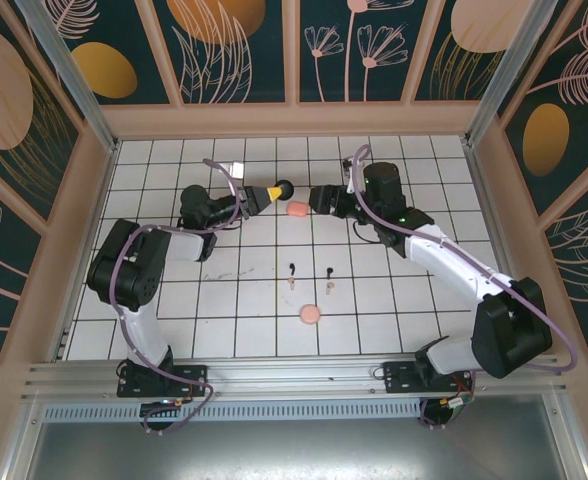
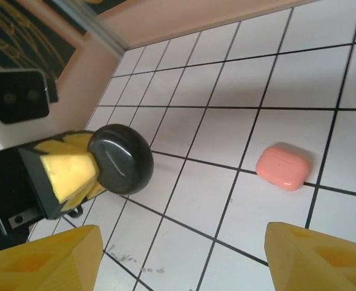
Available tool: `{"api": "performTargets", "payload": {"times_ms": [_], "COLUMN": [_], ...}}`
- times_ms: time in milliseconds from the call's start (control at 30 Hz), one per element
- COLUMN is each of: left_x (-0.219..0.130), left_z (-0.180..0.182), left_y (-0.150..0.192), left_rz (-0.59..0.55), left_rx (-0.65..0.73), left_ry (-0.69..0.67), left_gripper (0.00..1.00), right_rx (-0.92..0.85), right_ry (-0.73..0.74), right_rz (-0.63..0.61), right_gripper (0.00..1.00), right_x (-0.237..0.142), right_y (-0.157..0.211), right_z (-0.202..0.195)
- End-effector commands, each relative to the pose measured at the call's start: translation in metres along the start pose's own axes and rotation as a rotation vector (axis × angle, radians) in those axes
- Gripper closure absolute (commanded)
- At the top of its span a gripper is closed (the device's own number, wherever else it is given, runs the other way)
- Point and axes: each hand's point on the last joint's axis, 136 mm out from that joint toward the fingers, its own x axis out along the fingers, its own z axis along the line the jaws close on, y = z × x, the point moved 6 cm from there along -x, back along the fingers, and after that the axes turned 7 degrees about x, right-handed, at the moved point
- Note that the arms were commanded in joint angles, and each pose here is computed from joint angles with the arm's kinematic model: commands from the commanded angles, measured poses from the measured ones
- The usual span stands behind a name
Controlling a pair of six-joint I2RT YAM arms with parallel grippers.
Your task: Insert wireless bluetooth earbuds into charging case
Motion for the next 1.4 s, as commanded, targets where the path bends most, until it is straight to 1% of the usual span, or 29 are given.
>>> {"api": "performTargets", "payload": {"times_ms": [0,233,600,800,967,1167,1267,1367], "left_x": [0.004,0.004,0.007,0.006,0.006,0.006,0.005,0.005], "left_z": [-0.022,-0.031,-0.035,-0.039,-0.045,-0.048,-0.046,-0.045], "left_y": [-0.008,-0.012,-0.012,-0.015,-0.017,-0.018,-0.016,-0.015], "left_rz": [0.061,0.1,0.121,0.118,0.116,0.118,0.119,0.118], "left_rx": [0.054,0.078,0.089,0.102,0.116,0.12,0.119,0.116], "left_ry": [0.076,0.078,0.082,0.09,0.1,0.105,0.099,0.093], "left_gripper": [1.0,1.0,1.0,1.0,1.0,1.0,1.0,1.0], "right_rx": [-0.151,-0.185,-0.19,-0.174,-0.138,-0.058,-0.039,-0.033], "right_ry": [-0.151,-0.185,-0.18,-0.133,-0.075,0.001,0.011,-0.009], "right_rz": [0.035,0.087,0.081,0.096,0.099,0.061,0.049,0.029], "right_gripper": [0.29,0.3,0.32,0.35,0.38,0.41,0.41,0.41], "right_x": [0.002,0.023,0.039,0.048,0.052,0.046,0.041,0.031], "right_y": [0.001,0.001,-0.008,-0.006,-0.003,-0.009,-0.009,-0.011], "right_z": [0.017,0.027,0.033,0.022,0.002,-0.026,-0.03,-0.025]}}
